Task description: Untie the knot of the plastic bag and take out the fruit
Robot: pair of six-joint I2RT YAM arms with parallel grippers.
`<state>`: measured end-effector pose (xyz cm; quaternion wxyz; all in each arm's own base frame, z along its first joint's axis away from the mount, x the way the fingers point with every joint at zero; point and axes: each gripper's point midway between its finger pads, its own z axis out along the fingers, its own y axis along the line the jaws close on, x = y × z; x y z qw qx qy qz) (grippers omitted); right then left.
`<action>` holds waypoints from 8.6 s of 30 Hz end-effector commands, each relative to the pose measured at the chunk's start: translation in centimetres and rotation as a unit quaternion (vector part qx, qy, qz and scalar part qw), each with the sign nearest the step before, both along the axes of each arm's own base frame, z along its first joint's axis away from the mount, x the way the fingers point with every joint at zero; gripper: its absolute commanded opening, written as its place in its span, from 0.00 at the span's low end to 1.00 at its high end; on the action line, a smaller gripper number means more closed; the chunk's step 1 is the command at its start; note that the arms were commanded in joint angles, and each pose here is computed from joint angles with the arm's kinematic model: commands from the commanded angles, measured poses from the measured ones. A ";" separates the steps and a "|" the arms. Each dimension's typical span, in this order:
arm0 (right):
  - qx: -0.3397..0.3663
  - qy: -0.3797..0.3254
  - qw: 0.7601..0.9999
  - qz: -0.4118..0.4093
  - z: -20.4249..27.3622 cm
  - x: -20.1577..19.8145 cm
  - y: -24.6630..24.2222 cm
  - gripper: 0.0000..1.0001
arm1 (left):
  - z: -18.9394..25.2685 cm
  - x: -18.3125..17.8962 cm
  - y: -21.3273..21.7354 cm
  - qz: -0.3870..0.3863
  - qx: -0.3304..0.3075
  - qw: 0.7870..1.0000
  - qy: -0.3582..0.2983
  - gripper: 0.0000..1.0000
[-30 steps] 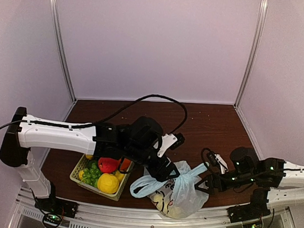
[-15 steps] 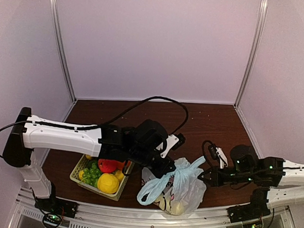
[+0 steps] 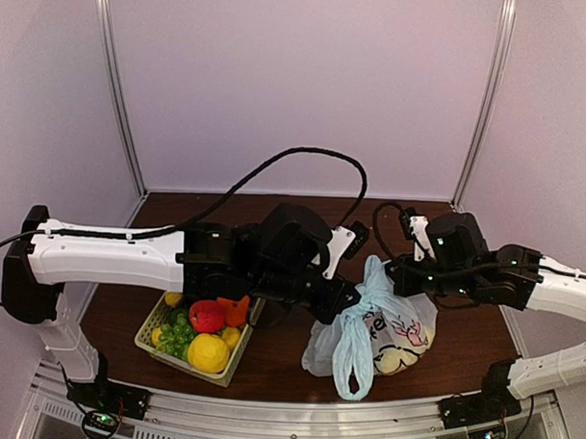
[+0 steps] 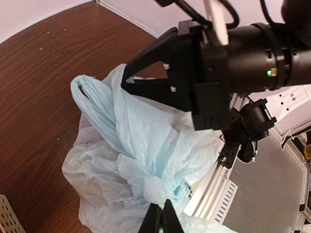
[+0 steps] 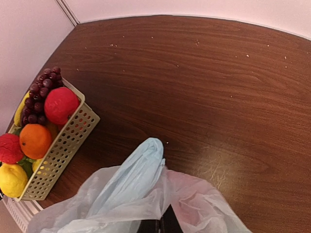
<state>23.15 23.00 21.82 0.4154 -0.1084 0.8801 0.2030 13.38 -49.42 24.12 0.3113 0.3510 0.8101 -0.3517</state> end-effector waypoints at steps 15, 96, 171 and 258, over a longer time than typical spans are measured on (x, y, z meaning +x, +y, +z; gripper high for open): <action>0.052 0.052 0.995 0.063 -4.3 3.9 4.0 0.23 | -2.0 2.4 3.9 0.132 0.015 0.991 0.015 0.24; 0.129 0.082 0.988 0.010 -8.8 -2.8 -0.8 0.00 | -5.8 5.0 4.0 0.146 0.007 0.986 0.083 0.00; 0.043 0.021 0.997 -0.065 -4.9 0.3 -2.7 0.00 | -4.8 5.3 5.2 0.150 -0.019 0.986 0.076 0.00; 0.118 0.016 0.991 -0.065 -1.8 1.5 -1.6 0.00 | -5.4 5.6 11.0 0.195 -0.037 0.977 0.082 0.00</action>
